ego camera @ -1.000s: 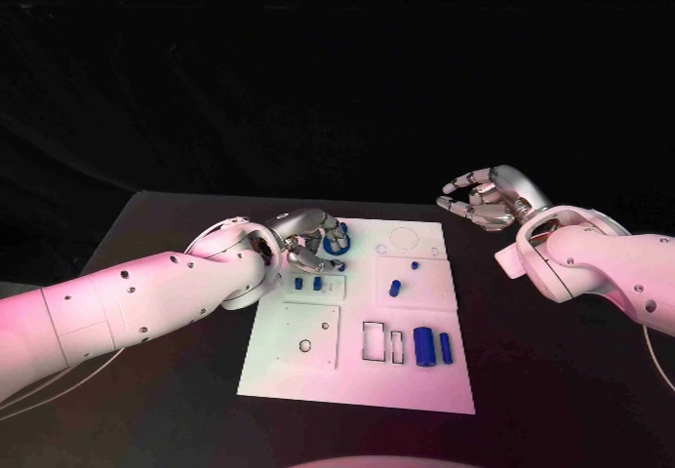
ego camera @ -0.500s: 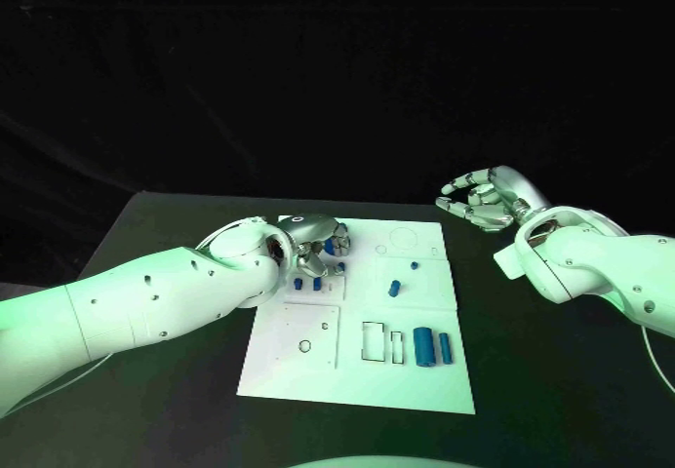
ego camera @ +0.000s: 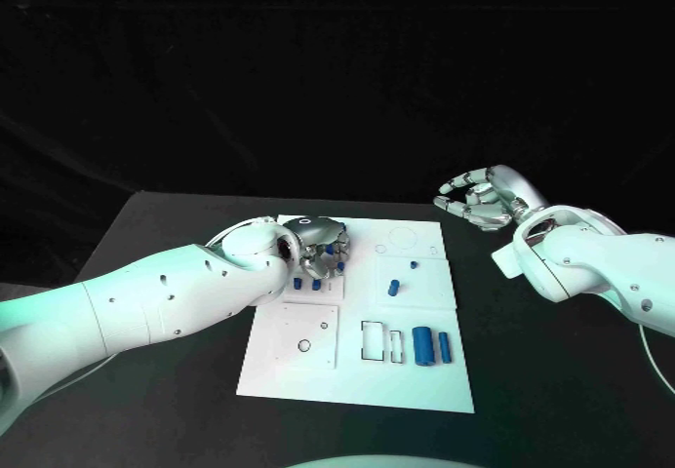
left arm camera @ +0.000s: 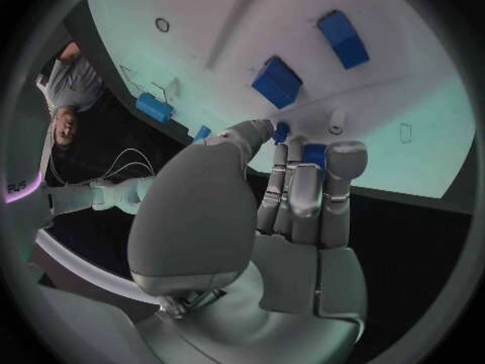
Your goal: Assemble the parts on the task board
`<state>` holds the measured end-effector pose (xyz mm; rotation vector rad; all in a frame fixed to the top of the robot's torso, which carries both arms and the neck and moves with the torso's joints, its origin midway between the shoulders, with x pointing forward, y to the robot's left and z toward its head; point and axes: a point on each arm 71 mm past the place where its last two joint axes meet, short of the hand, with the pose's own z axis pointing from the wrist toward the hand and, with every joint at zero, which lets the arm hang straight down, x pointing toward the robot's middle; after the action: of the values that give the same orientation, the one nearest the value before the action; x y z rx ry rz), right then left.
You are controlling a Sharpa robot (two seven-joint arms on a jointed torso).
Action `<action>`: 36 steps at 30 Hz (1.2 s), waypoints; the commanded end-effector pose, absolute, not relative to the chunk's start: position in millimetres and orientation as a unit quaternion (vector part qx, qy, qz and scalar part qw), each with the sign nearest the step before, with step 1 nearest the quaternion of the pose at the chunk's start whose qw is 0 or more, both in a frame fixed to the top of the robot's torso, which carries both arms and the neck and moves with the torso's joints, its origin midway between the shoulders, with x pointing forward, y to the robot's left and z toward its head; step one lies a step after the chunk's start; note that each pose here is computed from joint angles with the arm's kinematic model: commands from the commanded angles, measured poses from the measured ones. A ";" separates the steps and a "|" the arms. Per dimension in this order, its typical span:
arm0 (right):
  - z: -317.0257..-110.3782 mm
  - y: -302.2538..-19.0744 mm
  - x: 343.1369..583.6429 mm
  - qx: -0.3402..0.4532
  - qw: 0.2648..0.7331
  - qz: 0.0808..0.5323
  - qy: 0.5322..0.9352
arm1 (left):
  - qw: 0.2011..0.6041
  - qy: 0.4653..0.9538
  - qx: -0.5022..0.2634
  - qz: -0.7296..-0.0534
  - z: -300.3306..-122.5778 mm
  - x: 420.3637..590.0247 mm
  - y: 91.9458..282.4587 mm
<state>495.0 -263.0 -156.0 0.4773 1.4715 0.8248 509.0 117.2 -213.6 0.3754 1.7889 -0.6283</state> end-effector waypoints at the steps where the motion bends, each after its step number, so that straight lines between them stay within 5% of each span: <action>1: -156.0 -261.3 494.6 0.203 0.639 0.366 0.645 | 0.566 0.764 0.170 -0.259 -214.8 508.8 115.0; 36: -157.5 -260.0 495.1 0.204 0.639 0.365 0.645 | 0.577 0.752 0.161 -0.277 -214.8 512.7 111.0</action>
<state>495.4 -261.0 -157.4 0.4758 1.4732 0.8281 513.3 112.2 -215.8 0.3817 1.7772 -0.6236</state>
